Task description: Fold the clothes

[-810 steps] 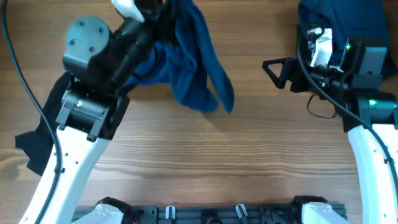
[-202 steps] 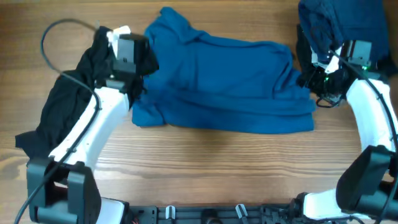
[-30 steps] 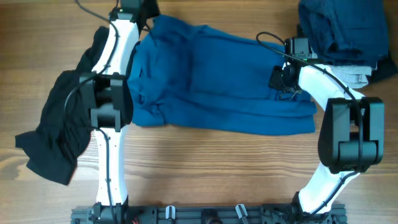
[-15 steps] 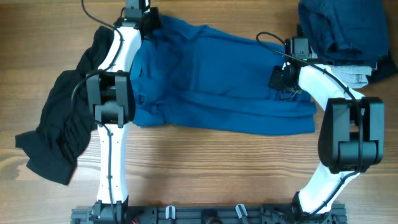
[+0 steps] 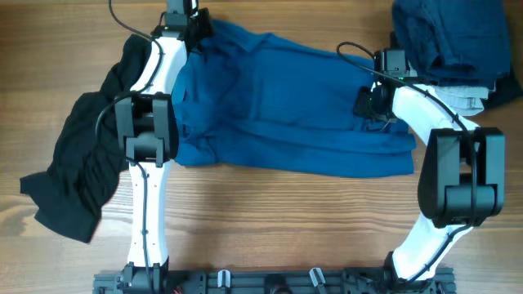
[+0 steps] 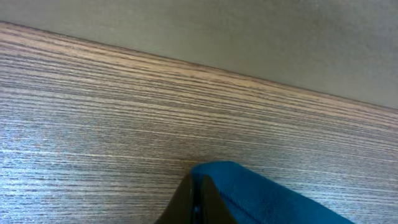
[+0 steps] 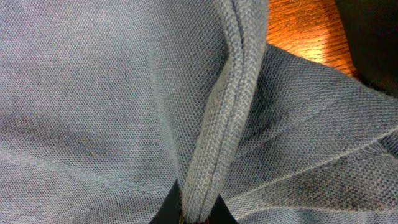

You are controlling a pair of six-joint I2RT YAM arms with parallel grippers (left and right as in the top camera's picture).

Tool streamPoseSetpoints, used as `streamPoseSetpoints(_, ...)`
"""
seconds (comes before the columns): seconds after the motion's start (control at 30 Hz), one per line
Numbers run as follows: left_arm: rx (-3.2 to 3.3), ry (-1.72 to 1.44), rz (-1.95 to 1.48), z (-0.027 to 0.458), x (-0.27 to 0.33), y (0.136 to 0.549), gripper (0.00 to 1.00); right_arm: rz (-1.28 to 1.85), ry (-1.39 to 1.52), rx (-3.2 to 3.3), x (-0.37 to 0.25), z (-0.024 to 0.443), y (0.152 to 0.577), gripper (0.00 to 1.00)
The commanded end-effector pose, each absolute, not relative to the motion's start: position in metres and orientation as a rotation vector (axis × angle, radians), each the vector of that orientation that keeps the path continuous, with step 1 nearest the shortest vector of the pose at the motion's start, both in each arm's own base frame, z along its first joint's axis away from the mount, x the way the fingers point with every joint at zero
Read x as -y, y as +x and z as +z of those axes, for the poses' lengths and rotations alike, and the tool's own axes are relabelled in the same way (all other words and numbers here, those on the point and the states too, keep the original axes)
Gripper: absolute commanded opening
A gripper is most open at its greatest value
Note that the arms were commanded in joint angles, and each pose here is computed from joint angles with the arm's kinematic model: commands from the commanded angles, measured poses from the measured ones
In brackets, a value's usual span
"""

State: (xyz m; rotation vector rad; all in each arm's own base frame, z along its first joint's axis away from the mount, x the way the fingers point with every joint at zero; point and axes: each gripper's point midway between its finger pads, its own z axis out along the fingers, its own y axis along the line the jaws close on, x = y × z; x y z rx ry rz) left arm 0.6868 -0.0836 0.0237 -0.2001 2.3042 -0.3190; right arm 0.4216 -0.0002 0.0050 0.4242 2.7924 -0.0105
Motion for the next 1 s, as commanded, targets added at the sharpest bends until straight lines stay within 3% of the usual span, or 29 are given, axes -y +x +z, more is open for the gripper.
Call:
streamPoseSetpoints(0.0, -2.214, -0.195, -0.299, 0.09, 0.079, 0.691, 0.04, -0.047, 0.398, -2.706, 0.009, 0.039, 0.439, 0.04)
streamPoseSetpoints(0.17, -2.16, -0.189, -0.302, 0.155, 0.078, 0.682, 0.04, -0.031, 0.376, -2.632, 0.008, 0.087, 0.442, 0.04)
streamPoseSetpoints(0.33, -2.192, -0.191, -0.299, 0.179, 0.078, 0.664, 0.04, 0.032, 0.337, -2.631, 0.0, 0.108, 0.431, 0.04)
streamPoseSetpoints(0.5, -2.322, -0.208, -0.279, 0.219, 0.072, 0.608, 0.04, 0.168, 0.299, -2.561, -0.016, 0.163, 0.415, 0.04)
streamPoseSetpoints(0.63, -2.302, -0.201, -0.284, 0.251, 0.073, 0.592, 0.04, 0.181, 0.298, -2.571, -0.018, 0.163, 0.411, 0.04)
streamPoseSetpoints(0.8, -2.312, -0.202, -0.283, 0.25, 0.073, 0.59, 0.04, 0.181, 0.297, -2.581, -0.018, 0.161, 0.409, 0.04)
streamPoseSetpoints(0.97, -2.314, -0.203, -0.282, 0.249, 0.073, 0.589, 0.04, 0.176, 0.3, -2.588, -0.017, 0.159, 0.409, 0.12)
